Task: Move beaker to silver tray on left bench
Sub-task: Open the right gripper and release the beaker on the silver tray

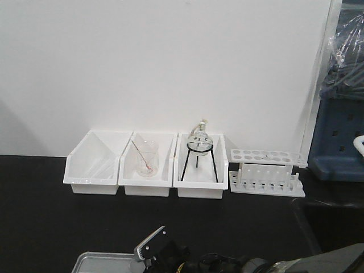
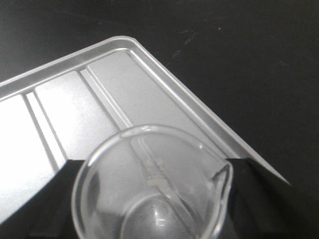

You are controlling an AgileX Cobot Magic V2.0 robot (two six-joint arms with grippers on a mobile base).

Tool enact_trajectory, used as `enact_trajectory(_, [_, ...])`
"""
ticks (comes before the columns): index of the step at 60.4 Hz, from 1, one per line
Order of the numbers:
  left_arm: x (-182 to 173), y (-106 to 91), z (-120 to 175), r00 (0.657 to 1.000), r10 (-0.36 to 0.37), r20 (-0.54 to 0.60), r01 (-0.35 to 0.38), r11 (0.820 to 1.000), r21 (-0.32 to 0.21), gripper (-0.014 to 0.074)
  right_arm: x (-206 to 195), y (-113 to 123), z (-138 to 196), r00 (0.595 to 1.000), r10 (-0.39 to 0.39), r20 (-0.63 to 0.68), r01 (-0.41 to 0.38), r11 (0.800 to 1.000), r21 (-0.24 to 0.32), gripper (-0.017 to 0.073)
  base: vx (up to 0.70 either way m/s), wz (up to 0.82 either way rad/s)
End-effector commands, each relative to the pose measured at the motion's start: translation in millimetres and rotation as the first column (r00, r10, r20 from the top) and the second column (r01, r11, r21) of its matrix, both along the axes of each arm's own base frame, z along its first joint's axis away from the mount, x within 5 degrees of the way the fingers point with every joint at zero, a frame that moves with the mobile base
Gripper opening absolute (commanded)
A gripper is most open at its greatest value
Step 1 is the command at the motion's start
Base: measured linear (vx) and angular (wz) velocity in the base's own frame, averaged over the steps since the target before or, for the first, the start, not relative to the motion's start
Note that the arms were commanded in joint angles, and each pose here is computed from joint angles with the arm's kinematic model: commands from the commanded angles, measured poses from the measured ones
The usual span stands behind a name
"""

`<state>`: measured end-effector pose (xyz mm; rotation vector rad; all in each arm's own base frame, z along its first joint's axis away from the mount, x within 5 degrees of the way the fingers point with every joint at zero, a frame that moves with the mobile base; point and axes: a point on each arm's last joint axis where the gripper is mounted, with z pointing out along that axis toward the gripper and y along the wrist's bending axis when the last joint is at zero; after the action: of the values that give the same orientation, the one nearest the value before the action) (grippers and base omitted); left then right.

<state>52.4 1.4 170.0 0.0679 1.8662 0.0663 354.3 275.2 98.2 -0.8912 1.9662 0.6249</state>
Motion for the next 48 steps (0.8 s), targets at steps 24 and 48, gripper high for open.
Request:
enact_trajectory(24, [1.8,-0.7,0.3,0.998,-0.009,0.062,0.01,1.0,-0.004,0.0001,0.1,2.8,100.7,0.979,0.001,0.203,-0.039,0.983,0.18,0.0591,0.0,0.0])
enact_trajectory(48, [1.8,-0.7,0.3,0.998,-0.009,0.062,0.01,1.0,-0.004,0.0001,-66.9,-46.1,221.9,0.931,-0.048,0.362,-0.058,0.959,0.276,0.0431,0.0,0.0])
